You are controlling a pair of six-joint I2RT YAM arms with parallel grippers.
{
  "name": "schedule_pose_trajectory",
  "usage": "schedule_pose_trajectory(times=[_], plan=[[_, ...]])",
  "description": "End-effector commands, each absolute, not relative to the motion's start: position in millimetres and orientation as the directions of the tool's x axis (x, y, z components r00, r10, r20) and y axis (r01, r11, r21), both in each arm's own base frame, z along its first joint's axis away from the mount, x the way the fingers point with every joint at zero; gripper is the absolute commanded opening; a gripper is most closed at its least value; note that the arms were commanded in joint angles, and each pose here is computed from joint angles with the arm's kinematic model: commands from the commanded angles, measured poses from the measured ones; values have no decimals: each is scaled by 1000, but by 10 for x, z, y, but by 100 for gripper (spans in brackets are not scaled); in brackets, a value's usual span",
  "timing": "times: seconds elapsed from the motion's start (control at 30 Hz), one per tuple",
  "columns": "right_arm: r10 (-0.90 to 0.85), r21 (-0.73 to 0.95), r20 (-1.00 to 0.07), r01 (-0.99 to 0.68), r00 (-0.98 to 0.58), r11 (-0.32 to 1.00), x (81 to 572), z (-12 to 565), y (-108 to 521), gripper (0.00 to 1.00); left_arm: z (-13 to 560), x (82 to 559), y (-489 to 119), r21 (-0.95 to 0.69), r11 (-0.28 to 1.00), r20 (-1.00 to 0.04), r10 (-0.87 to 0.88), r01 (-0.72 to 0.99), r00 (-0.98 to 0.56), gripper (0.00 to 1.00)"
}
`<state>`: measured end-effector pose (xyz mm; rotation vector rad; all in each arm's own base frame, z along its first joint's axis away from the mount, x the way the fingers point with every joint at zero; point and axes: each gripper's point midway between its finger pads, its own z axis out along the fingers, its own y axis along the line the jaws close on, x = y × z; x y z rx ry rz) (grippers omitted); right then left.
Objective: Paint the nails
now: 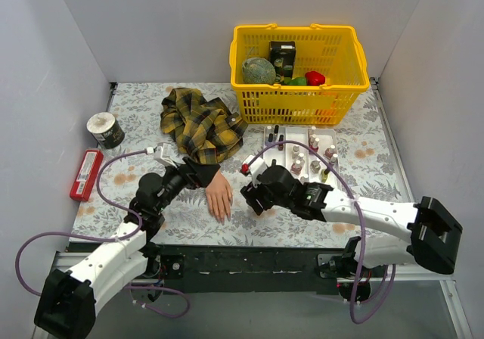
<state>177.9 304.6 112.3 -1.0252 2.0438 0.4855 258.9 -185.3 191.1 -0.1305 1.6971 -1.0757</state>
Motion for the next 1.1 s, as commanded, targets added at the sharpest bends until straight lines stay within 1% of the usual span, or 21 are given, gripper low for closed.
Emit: schedule_pose_trajectory(times=[0.0,0.07,0.17,0.3,0.37,0.47,0.57,0.6,0.7,0.77,0.83,0.93,1.07], plan=[[-409,4,-848,-774,-338,633,1801,1395,2970,69,1718,2413,-1943,-611,635,-790,-447,472,-421,98],[-362,5,-871,-741,-334,671,1843,1487,2877,69,1570,2310,-2020,-580,645,-809,-387,497,-442,98],[-295,6,-895,-670,-335,742,1950,1611,2713,68,1381,2278,-2070,-551,689,-817,-333,470,-471,98],[-232,36,-909,-618,-347,785,2026,1681,2554,66,1278,2185,-2211,-515,702,-832,-271,492,-484,96],[-200,69,-906,-597,-372,799,2085,1697,2481,65,1245,2118,-2273,-483,719,-850,-247,500,-465,95],[-186,120,-897,-626,-401,770,2076,1675,2479,62,1236,2007,-2354,-420,738,-888,-212,529,-409,95],[-195,140,-893,-660,-406,738,2031,1666,2543,61,1166,1872,-2464,-343,726,-920,-133,596,-368,87],[-198,141,-892,-665,-407,733,2023,1659,2554,61,1111,1848,-2507,-306,720,-930,-87,623,-356,87],[-207,141,-888,-673,-411,726,2015,1640,2574,61,1015,1793,-2614,-270,706,-931,-19,654,-364,89],[-210,146,-886,-677,-414,721,2002,1632,2584,61,980,1754,-2666,-243,690,-935,21,682,-354,88],[-208,147,-887,-679,-413,720,2004,1634,2587,61,924,1698,-2734,-214,655,-938,71,725,-340,79],[-211,151,-886,-687,-413,710,1991,1633,2609,61,865,1720,-2787,-197,659,-931,106,725,-349,72],[-225,150,-878,-690,-422,708,1989,1592,2622,61,828,1723,-2851,-160,653,-932,146,741,-330,72]])
